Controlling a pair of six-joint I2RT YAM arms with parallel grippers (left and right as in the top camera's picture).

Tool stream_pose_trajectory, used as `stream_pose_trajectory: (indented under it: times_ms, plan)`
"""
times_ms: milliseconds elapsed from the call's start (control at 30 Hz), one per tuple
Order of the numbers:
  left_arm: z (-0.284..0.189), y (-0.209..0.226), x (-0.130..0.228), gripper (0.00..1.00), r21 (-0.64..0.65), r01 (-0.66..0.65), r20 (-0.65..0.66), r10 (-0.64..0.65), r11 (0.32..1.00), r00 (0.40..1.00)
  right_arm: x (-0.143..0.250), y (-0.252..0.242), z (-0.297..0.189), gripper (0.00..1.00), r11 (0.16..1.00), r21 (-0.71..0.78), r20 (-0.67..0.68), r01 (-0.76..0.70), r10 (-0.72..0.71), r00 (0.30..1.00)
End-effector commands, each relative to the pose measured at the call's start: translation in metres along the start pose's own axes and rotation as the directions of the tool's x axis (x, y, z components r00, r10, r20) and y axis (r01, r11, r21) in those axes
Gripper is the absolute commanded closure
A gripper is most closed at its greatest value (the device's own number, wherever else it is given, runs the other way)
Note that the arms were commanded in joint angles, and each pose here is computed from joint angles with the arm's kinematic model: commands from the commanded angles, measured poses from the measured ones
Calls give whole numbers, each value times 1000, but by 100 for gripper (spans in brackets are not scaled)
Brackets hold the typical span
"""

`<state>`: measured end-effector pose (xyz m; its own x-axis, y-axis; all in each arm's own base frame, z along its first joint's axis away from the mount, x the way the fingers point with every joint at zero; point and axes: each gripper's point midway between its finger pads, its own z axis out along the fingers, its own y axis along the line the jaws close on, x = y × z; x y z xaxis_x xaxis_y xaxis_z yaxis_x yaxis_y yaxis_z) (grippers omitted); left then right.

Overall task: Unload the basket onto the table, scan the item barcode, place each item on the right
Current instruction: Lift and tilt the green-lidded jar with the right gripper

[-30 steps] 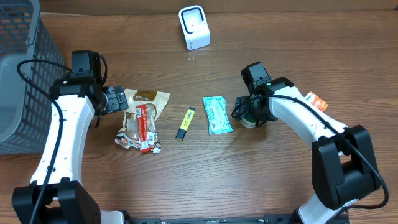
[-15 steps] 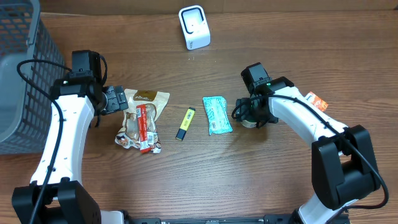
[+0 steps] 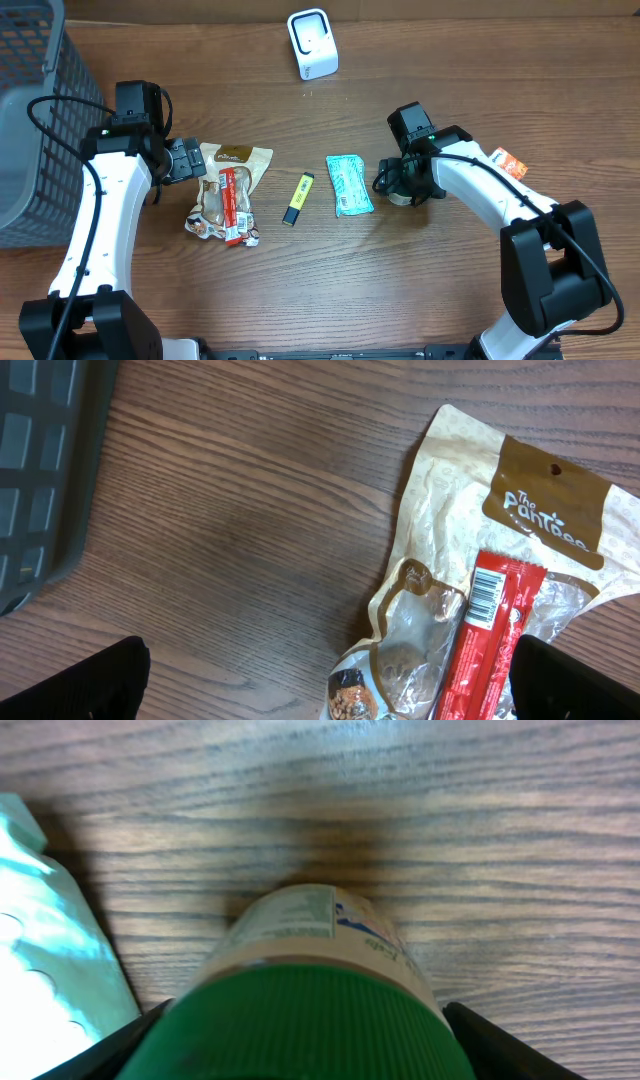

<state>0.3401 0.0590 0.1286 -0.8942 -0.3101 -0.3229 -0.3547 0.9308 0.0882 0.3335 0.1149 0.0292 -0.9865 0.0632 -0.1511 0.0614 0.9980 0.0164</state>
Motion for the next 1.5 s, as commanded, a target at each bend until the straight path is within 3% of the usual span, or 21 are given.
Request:
stream_pose_trajectory:
  times_ms: [0, 233, 533, 700, 867, 1067, 1467]
  plan:
    - [1, 2, -2, 0, -11, 7, 1, -7, 1000, 1000, 1, -1, 0, 19, 1000, -1, 4, -9, 9, 1000]
    - [1, 2, -2, 0, -11, 7, 1, -7, 1000, 1000, 0, -1, 0, 27, 1000, -3, 7, -10, 10, 1000]
    - [1, 2, -2, 0, -12, 7, 1, -7, 1000, 1000, 5, 2, -18, 56, 1000, -10, -50, -9, 8, 999]
    - [1, 2, -2, 0, -11, 7, 1, -7, 1000, 1000, 12, 25, -39, 60, 991, -130, -130, -21, 4, 992]
    - [1, 2, -2, 0, -12, 7, 1, -7, 1000, 1000, 42, 61, -60, 72, 935, -345, -299, -86, -22, 954]
    - [1, 2, -2, 0, -12, 7, 1, -7, 1000, 1000, 75, 80, -84, 72, 874, -445, -474, -196, -44, 879]
    - [1, 2, -2, 0, -11, 7, 0, -7, 1000, 1000, 110, 93, -120, 65, 807, -464, -674, -365, -54, 736]
